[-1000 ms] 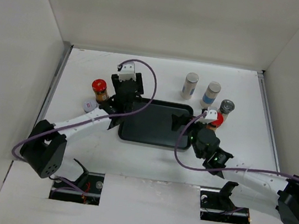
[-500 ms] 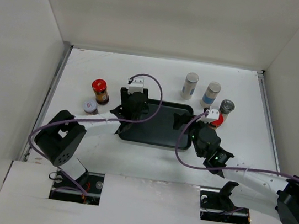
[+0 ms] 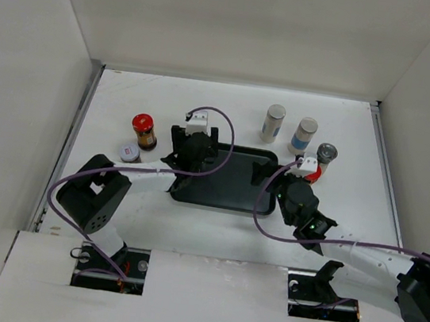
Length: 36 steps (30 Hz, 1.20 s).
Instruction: Organize the condiment bottles
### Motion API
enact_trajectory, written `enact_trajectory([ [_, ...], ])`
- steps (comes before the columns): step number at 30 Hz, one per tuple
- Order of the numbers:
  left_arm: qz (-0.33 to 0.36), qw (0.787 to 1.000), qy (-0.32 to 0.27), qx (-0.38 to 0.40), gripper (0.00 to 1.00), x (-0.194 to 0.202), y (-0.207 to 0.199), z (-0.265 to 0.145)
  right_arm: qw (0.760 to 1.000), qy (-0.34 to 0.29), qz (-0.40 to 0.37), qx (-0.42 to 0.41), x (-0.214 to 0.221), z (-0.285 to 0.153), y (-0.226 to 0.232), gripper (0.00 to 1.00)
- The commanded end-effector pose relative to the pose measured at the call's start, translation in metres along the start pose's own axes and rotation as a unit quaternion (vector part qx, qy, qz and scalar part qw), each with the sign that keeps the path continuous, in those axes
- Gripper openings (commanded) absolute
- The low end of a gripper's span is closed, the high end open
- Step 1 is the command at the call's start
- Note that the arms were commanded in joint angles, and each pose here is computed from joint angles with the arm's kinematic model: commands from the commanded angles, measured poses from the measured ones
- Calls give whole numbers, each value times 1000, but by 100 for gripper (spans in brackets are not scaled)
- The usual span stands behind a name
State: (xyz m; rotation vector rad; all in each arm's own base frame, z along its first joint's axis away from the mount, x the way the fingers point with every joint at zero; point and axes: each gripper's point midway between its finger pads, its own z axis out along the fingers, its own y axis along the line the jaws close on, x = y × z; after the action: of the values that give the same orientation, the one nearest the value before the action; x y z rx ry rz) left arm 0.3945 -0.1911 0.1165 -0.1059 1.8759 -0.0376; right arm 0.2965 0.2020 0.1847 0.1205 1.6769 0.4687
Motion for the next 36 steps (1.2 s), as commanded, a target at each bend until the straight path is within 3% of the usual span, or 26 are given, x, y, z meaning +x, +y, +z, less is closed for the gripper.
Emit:
enact_trajectory([
  [1, -37, 998, -50, 13, 88, -39, -6, -12, 1000, -20, 15, -1, -14, 0, 3, 94],
  [4, -52, 996, -66, 29, 94, -54, -10, -20, 1000, -10, 10, 8, -10, 4, -1, 84],
  [6, -59, 994, -80, 51, 94, -65, -14, -28, 1000, 3, 1, 13, -7, 7, -1, 67],
  [7, -64, 992, -88, 64, 94, -71, -16, -33, 1000, 5, -2, 17, -8, 8, 0, 53],
  [9, -80, 988, -107, 80, 94, -84, -13, -44, 1000, 7, -4, 19, -12, 9, 2, 41],
  [12, -101, 982, -131, 91, 94, -96, -5, -63, 1000, 9, -5, 22, -22, 13, 7, 33],
  [15, -137, 968, -174, 117, 91, -103, 6, -90, 999, 10, -8, 34, -28, 23, 10, 45],
  [17, -157, 957, -200, 141, 76, -106, 10, -107, 999, 7, -10, 47, -37, 34, 11, 57],
  [19, -170, 950, -208, 157, 57, -102, 13, -120, 998, 9, -21, 61, -44, 50, 10, 76],
  [22, -183, 947, -200, 170, 43, -88, 13, -130, 994, 18, -45, 93, -51, 78, -1, 91],
  [27, -198, 945, -181, 186, 43, -62, 16, -136, 989, 15, -59, 136, -69, 123, -23, 97],
  [36, -218, 936, -202, 189, 49, -64, 33, -139, 978, 59, -103, 170, -68, 183, -46, 100],
])
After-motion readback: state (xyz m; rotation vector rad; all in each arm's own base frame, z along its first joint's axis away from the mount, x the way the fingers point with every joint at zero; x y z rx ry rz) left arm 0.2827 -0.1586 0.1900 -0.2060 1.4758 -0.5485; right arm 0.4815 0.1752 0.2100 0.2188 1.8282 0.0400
